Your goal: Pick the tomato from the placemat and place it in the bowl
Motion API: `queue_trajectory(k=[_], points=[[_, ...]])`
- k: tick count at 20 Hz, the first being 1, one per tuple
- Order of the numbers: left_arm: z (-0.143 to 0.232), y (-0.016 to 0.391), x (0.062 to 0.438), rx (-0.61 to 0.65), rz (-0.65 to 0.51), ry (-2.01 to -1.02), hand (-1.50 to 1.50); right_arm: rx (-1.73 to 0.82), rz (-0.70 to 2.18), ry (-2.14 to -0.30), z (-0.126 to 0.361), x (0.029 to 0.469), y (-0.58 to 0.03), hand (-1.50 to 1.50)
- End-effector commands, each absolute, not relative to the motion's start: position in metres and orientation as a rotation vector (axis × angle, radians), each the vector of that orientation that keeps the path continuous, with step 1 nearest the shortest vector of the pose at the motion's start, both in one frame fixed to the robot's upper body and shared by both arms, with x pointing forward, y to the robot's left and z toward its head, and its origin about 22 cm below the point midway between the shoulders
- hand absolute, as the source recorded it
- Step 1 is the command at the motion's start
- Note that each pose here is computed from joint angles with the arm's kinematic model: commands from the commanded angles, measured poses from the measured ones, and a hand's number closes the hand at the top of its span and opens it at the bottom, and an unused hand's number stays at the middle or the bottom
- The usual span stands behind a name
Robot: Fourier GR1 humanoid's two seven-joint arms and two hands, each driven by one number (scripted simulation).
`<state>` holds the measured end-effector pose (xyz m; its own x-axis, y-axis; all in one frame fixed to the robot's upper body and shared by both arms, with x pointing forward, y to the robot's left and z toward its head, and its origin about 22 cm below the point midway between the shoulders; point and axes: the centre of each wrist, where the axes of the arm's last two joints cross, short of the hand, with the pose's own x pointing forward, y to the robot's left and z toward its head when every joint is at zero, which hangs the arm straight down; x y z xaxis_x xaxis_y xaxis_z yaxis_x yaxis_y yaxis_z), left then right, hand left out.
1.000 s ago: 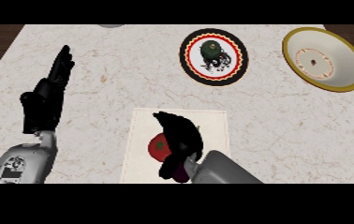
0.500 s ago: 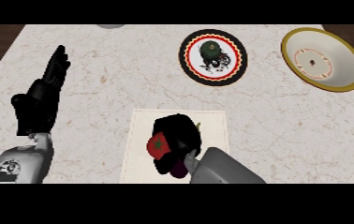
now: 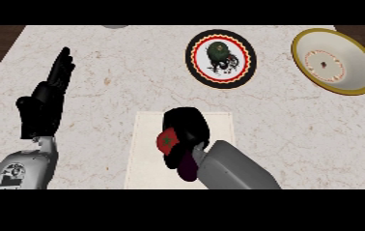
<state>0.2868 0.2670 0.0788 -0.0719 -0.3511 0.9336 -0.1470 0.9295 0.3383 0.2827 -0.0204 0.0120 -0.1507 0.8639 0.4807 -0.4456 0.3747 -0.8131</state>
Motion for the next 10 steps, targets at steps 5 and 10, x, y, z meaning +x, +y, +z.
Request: queue_trajectory(k=[5, 10], points=[[0.083, 0.267, 0.276, 0.385, -0.18, -1.648, 0.0, -0.555, 1.048, -1.287, 0.053, 0.338, -0.033, 1.5], [0.081, 0.266, 0.289, 0.405, -0.152, -1.623, 0.0, -0.571, 0.732, -1.523, 0.098, 0.32, -0.026, 1.5]])
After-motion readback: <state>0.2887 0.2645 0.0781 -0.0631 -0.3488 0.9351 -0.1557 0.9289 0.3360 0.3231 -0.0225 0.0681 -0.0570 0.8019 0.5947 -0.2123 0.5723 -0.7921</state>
